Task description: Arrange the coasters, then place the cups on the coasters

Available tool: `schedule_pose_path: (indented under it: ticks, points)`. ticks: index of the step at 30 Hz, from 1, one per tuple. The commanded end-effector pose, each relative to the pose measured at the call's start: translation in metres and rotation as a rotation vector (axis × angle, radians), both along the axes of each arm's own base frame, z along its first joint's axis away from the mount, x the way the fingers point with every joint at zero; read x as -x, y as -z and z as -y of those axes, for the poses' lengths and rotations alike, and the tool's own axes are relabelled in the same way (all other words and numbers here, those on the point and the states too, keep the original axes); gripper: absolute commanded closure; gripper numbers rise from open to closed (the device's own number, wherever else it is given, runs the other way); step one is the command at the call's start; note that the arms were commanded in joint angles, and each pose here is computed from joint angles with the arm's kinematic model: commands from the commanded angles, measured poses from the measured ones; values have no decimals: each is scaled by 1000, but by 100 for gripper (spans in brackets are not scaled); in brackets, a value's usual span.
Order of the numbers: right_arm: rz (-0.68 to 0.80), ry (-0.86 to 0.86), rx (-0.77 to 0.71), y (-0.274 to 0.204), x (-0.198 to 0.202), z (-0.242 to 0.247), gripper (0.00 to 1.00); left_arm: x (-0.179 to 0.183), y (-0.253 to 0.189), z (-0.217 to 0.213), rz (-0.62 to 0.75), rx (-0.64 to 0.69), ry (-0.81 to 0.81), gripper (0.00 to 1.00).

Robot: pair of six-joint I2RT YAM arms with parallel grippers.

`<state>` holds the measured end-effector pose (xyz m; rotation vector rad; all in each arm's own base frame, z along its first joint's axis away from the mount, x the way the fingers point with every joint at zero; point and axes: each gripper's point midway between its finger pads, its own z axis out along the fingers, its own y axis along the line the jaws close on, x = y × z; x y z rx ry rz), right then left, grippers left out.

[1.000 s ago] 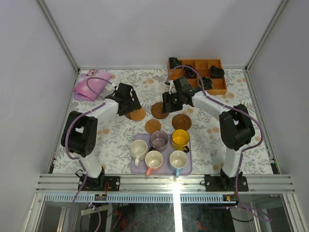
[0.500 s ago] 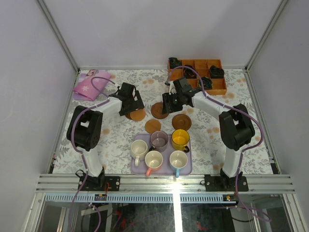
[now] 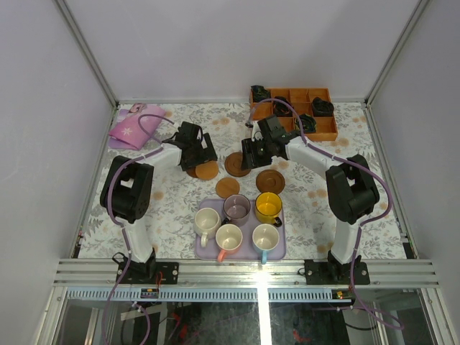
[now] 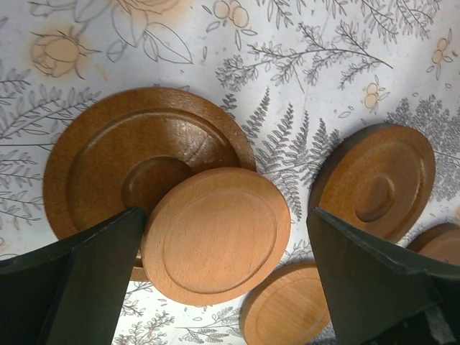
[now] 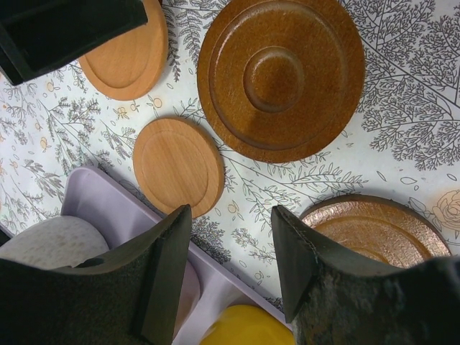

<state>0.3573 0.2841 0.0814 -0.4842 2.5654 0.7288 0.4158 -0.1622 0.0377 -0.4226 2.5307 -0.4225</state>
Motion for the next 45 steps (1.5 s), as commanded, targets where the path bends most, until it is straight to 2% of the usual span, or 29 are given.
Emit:
schedule_pose_path:
  ticks: [1, 8, 16, 22, 27, 31, 32, 33, 34, 35, 41, 45]
  points:
    - [51, -14, -51, -24, 1, -8, 44, -3, -7, 17, 16, 74, 47, 6]
    - [46, -15, -56, -22, 2, -9, 44, -8, -25, 36, 52, 151, 86, 10]
    - [41, -18, -51, -17, 0, -10, 44, -20, -32, 67, 109, 224, 138, 9]
    - [73, -19, -25, -20, -12, -10, 47, -30, -28, 64, 135, 177, 120, 6]
    - [119, -38, -4, -27, -30, -15, 61, -31, -22, 39, 143, 38, 82, 5]
    - [121, -76, -48, -30, -36, -28, 73, -26, -18, 12, 127, -86, 16, 6]
    - [121, -89, -69, -31, -37, -34, 77, -23, -16, 6, 116, -113, -4, 8]
    - [110, -100, -94, -31, -37, -39, 84, -20, -14, -1, 103, -137, -26, 11]
    - [98, -115, -120, -31, -36, -44, 95, -16, -13, -7, 91, -157, -49, 13]
    - [78, -127, -148, -31, -34, -50, 99, -13, -11, -12, 80, -173, -70, 15]
    - [35, -166, -203, -22, -30, -68, 100, 5, 4, -39, 29, -198, -177, 28]
    - [8, -184, -198, -11, -27, -75, 100, 9, 15, -55, -19, -210, -223, 31]
